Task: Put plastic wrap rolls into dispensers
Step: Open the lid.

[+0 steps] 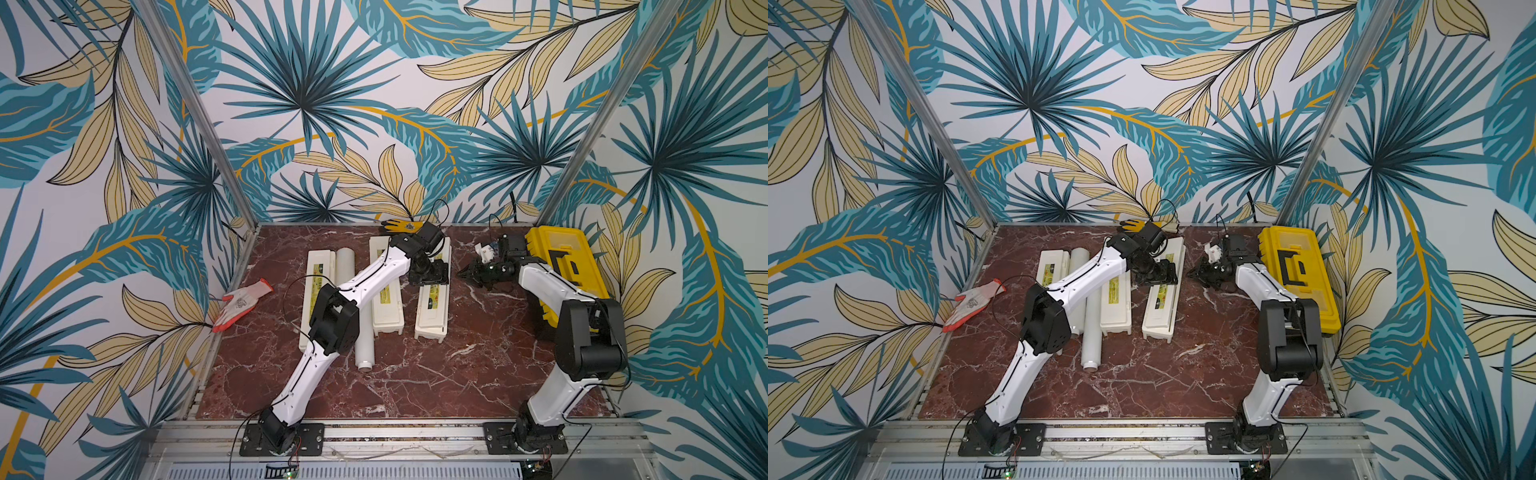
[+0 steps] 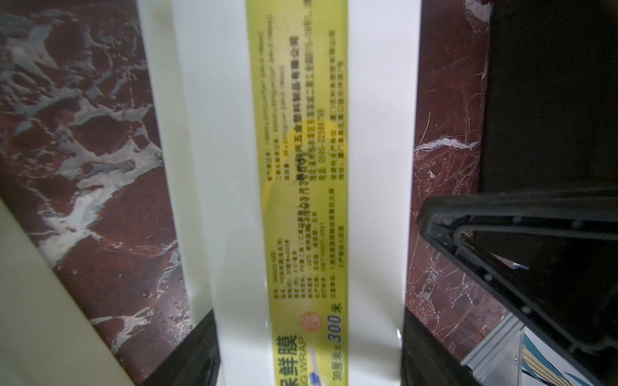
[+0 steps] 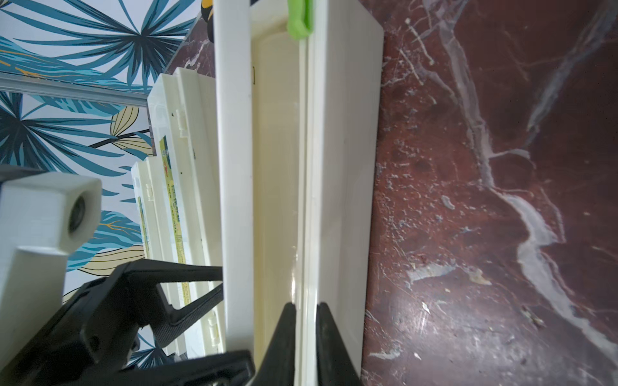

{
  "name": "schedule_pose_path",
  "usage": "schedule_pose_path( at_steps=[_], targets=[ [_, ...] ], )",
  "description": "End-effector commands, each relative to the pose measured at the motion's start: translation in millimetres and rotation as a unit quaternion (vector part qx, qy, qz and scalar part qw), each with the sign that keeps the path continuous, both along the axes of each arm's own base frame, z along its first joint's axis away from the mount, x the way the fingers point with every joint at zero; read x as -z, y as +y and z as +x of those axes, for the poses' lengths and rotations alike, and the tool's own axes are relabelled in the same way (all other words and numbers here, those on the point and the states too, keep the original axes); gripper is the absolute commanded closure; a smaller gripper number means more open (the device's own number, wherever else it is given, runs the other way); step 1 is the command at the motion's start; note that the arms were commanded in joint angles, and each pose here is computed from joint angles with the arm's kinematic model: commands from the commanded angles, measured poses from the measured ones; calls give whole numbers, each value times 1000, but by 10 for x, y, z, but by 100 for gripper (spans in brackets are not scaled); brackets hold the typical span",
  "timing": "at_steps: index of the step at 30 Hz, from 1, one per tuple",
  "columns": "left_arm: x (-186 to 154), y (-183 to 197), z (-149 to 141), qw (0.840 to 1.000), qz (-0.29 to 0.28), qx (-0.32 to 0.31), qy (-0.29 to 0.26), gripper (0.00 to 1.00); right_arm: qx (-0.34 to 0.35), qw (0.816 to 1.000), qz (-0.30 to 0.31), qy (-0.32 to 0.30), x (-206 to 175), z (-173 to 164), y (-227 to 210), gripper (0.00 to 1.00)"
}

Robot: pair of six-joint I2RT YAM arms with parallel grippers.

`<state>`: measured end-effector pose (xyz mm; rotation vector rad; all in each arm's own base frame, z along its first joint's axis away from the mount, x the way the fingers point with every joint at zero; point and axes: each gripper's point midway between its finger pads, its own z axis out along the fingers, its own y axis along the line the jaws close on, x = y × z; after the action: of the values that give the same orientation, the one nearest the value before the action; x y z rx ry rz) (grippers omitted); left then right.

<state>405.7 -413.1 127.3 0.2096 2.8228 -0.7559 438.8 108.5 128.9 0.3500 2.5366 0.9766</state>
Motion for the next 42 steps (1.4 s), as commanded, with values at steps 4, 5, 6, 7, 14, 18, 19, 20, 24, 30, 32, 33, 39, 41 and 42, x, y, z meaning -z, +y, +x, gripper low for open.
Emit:
schedule_pose_path(
  at_steps=[4, 5, 6, 7, 14, 18, 19, 20, 24, 30, 32, 33, 39, 41, 42],
  targets=[
    [-177, 8, -113, 999, -23, 47, -2, 38, -27, 1000, -4, 11, 36, 105, 188, 87],
    [-181, 5, -115, 998, -26, 49, -1, 38, -32, 999, -4, 11, 50, 118, 239, 87],
    [-192, 12, -108, 998, -27, 50, -2, 38, -36, 999, -7, 12, 66, 129, 279, 87],
    [-198, 21, -101, 998, -30, 49, -1, 38, -39, 999, -9, 16, 93, 137, 321, 87],
    [-373, 93, -55, 998, -44, 53, -13, 14, -36, 999, -5, 6, 70, 194, 463, 87],
    [-563, 144, -7, 997, -54, 53, -34, 9, -35, 999, 12, 0, 26, 242, 529, 87],
    [-612, 162, 2, 996, -57, 52, -38, 7, -37, 999, 16, -3, 10, 252, 561, 87],
    [-670, 198, 26, 996, -58, 49, -45, 5, -40, 999, 19, -8, -15, 266, 603, 87],
    [-972, 435, 142, 994, -41, 24, -96, 0, -53, 998, 26, -23, -91, 319, 795, 87],
    [-1444, 1069, 236, 977, 49, -47, -202, 0, -81, 997, -6, -3, 14, 303, 1006, 86],
    [-1536, 1255, 223, 969, 79, -66, -225, 0, -74, 997, -18, 7, 72, 289, 971, 86],
    [-1568, 1332, 213, 965, 91, -73, -234, 0, -72, 997, -30, 10, 97, 272, 935, 85],
    [-1439, 1496, 136, 963, 123, -77, -227, 0, -36, 989, -144, 9, 19, 146, 492, 73],
    [-1357, 1515, 124, 964, 128, -77, -219, 0, -19, 982, -185, 15, -1, 86, 296, 69],
    [-1329, 1516, 114, 965, 129, -77, -216, 1, -11, 979, -204, 21, 4, 49, 197, 66]
  ],
)
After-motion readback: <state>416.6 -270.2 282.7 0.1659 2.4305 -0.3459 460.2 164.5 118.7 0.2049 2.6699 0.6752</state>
